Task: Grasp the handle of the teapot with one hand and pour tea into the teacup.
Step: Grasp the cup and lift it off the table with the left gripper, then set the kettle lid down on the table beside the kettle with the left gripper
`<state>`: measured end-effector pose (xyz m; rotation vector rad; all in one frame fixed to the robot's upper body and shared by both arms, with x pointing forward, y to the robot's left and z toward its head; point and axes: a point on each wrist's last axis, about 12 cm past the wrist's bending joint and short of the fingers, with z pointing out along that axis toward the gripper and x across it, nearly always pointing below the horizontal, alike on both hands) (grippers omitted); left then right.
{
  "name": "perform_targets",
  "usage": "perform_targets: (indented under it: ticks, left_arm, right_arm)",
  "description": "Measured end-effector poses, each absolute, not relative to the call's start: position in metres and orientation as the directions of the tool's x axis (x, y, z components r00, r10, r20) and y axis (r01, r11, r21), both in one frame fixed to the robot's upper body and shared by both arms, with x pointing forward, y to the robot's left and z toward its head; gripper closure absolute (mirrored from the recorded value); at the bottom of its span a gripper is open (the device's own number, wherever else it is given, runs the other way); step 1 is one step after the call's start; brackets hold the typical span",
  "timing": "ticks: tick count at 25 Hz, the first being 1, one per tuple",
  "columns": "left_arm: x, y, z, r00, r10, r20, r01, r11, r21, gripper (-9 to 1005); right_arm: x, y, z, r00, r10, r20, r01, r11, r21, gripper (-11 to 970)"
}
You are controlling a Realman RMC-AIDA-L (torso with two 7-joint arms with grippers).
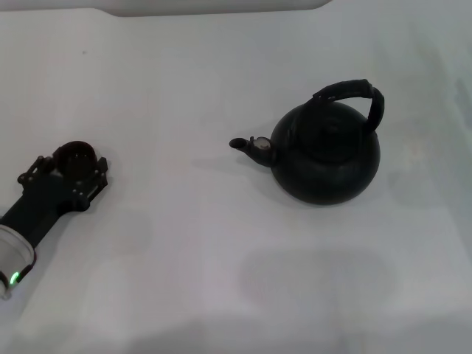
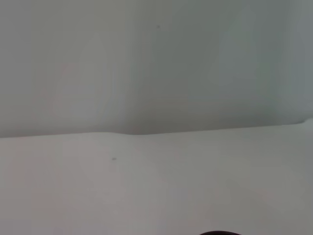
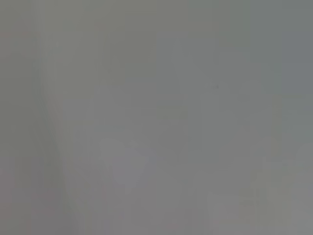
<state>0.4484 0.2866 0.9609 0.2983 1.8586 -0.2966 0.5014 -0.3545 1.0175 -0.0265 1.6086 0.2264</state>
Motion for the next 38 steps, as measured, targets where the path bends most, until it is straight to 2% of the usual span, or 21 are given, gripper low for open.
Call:
perform_targets:
  ticks: [8, 14, 28, 38]
  left_arm:
    - [0.448, 0.283, 0.961, -0.291, 0.081, -0.953, 0.394, 0.918, -0.043, 312]
    - [0.449, 0.277, 0.964, -0.267, 0.082, -0.96, 0.431, 0.901, -0.042, 313]
    - [0.453, 0.241, 0.969, -0.223, 0.137, -0.965, 0.635, 0.772, -0.037, 313]
    - [0.453, 0.237, 0.964, -0.26, 0.171, -0.95, 0.642, 0.765, -0.038, 312]
  right_arm:
    - [0.503, -0.355, 1.018, -0.05, 0.118, -0.992, -0.158, 0.98, 0.125, 279]
    - [0.503, -0.355, 1.019, -0.05, 0.118, -0.992, -0.157, 0.98, 0.124, 279]
    - [0.504, -0.354, 1.018, -0.056, 0.119, -0.991, -0.158, 0.979, 0.127, 280]
    - [0.505, -0.353, 1.018, -0.056, 0.12, -0.991, -0.161, 0.979, 0.128, 279]
